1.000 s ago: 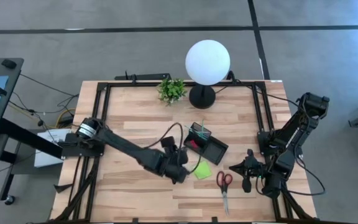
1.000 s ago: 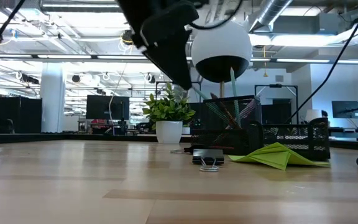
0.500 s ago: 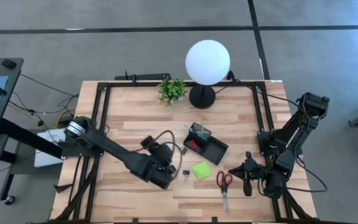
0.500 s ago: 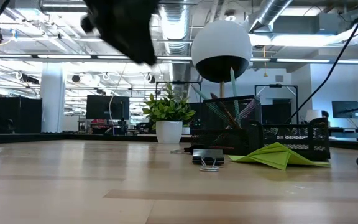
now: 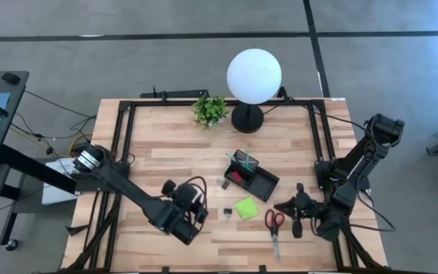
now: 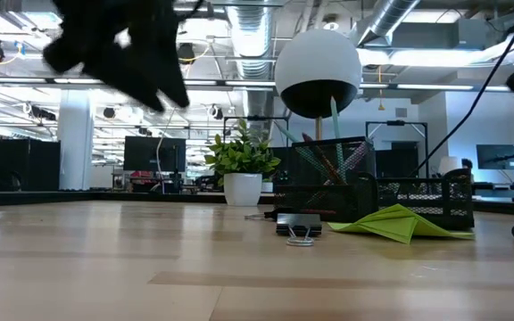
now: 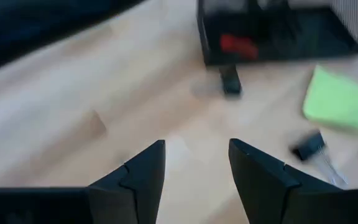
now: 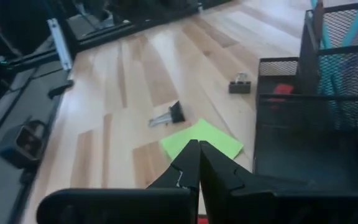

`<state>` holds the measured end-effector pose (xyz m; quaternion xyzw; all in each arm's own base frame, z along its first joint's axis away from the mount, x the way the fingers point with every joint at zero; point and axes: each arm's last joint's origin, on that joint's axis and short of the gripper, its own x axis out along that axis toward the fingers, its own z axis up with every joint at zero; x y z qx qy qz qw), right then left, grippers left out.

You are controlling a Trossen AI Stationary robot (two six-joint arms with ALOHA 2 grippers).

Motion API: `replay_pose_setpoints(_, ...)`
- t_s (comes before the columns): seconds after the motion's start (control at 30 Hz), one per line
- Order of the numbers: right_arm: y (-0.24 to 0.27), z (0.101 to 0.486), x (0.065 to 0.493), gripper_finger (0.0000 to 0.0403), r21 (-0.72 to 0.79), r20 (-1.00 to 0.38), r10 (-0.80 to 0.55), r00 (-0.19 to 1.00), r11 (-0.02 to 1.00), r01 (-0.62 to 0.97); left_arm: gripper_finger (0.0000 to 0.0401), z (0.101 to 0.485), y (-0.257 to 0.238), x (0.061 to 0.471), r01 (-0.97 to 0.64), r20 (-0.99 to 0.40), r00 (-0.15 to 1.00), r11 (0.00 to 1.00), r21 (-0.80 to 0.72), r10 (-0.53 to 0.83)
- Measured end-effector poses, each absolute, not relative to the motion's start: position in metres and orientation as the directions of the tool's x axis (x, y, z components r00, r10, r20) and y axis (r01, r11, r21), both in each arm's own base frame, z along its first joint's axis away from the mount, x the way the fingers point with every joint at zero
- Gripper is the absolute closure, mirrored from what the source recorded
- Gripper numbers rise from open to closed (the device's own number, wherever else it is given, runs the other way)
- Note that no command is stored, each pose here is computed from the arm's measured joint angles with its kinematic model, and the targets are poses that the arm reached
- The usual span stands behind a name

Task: Pick and place office supplies into organizer
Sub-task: Put the black binder clip into the desk organizer

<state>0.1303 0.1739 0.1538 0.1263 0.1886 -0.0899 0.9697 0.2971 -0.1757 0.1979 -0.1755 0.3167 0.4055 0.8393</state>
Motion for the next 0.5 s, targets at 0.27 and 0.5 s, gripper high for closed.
replay_pose_setpoints(0.27,0.170,0.129,0.146,0.0403,0.121,-0.452,-0.196,0.870,0.953,0.278,0.0227,0.155,-0.196,0.331,-0.710,-0.707,0.574,0.682,-0.178,0.413)
replay_pose_setpoints(0.5,0.168,0.123,0.150,0.0403,0.097,-0.481,-0.203,0.853,0.954,0.282,0.0227,0.143,-0.201,0.365,-0.604,-0.608,0.725,0.723,-0.335,0.324)
